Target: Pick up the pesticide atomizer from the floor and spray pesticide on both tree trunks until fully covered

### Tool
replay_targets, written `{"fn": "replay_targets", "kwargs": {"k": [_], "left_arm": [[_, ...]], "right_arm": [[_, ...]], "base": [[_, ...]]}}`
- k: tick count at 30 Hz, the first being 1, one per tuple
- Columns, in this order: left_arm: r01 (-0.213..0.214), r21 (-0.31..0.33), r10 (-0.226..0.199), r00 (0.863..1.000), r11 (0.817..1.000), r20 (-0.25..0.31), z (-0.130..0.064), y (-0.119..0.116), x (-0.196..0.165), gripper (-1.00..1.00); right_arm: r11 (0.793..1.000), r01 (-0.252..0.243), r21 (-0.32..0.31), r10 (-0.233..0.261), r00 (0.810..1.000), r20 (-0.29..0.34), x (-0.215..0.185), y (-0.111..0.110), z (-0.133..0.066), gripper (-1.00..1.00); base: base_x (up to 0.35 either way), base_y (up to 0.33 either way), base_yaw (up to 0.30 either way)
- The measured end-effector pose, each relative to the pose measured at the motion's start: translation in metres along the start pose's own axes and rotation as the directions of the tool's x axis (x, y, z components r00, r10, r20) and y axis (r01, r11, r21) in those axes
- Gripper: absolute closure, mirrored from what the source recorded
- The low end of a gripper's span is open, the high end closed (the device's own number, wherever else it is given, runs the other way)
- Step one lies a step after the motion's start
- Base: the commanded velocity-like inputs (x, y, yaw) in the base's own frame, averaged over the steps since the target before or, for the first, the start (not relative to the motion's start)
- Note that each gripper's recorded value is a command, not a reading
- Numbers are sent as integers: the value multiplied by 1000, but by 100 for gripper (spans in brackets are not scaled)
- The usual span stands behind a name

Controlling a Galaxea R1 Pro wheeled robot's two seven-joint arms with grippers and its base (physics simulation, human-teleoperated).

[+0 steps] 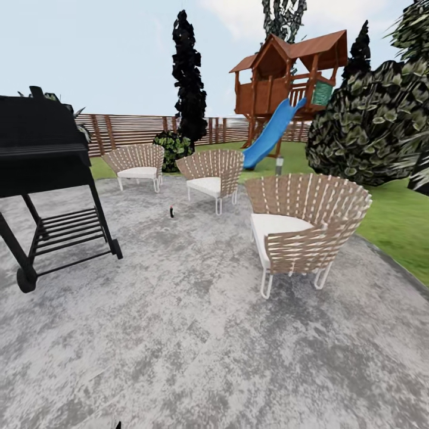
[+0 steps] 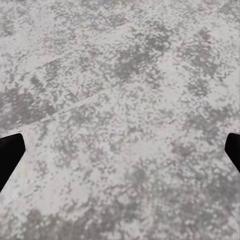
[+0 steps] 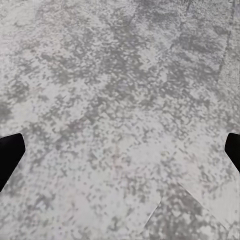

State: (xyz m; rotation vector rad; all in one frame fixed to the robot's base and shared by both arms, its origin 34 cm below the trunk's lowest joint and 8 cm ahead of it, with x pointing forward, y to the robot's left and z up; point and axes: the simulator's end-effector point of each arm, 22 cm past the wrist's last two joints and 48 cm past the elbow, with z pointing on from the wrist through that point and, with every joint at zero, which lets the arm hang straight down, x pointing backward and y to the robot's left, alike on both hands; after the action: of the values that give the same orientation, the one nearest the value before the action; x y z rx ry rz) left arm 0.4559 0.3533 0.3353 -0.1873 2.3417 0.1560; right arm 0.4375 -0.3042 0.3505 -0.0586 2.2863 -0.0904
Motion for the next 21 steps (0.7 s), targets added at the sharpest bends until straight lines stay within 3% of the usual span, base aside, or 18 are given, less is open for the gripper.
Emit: {"fn": "replay_targets", "kwargs": {"k": [21], "left_arm": [[0, 0, 0, 1000, 1000, 0, 0, 0, 0, -100]], "right_arm": [[1000, 0, 0, 0, 1000, 0, 0, 0, 0, -100]], "base": [[340, 122, 24]]}}
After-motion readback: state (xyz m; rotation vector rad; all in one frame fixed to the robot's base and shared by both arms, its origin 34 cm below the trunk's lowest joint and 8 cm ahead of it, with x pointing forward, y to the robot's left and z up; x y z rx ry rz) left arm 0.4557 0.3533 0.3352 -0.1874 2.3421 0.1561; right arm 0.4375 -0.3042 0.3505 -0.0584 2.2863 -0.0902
